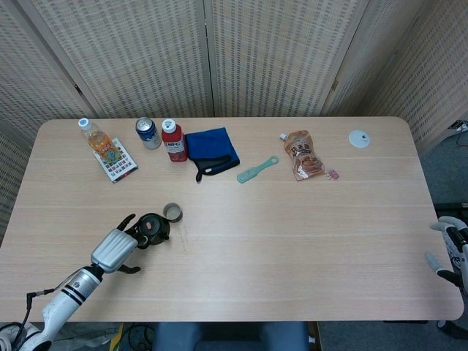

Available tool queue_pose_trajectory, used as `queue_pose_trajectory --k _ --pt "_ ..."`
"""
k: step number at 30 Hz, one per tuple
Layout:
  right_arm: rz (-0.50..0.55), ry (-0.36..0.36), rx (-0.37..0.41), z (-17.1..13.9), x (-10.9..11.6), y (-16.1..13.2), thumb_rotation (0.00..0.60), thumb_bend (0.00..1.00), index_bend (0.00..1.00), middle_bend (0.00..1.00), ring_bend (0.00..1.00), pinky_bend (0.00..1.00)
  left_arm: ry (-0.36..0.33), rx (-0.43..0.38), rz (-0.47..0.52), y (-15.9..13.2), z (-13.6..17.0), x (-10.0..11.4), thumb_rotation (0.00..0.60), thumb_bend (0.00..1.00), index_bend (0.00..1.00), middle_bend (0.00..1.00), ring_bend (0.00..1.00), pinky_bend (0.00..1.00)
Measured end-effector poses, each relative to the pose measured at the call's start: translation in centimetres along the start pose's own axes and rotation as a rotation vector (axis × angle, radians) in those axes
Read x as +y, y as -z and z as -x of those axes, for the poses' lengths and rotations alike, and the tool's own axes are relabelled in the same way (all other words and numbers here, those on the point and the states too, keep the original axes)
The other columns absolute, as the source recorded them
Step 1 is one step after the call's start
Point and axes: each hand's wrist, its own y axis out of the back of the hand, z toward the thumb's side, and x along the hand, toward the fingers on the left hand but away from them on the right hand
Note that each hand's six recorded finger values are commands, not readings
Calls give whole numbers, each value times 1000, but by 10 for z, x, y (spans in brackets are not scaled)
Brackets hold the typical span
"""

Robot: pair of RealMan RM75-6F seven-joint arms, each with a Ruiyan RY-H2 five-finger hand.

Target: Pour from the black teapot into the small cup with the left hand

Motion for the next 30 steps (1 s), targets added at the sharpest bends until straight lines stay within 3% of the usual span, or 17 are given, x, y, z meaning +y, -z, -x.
queue_pose_trajectory --k 11,30 --pt "-3 -2 -5 0 -1 1 600 202 352 286 246 263 21 -8 -7 -3 -3 -7 500 143 494 471 392 0" --pt "1 8 -9 0 1 3 600 201 352 286 246 248 48 3 50 -1 -5 -5 487 143 763 774 659 0"
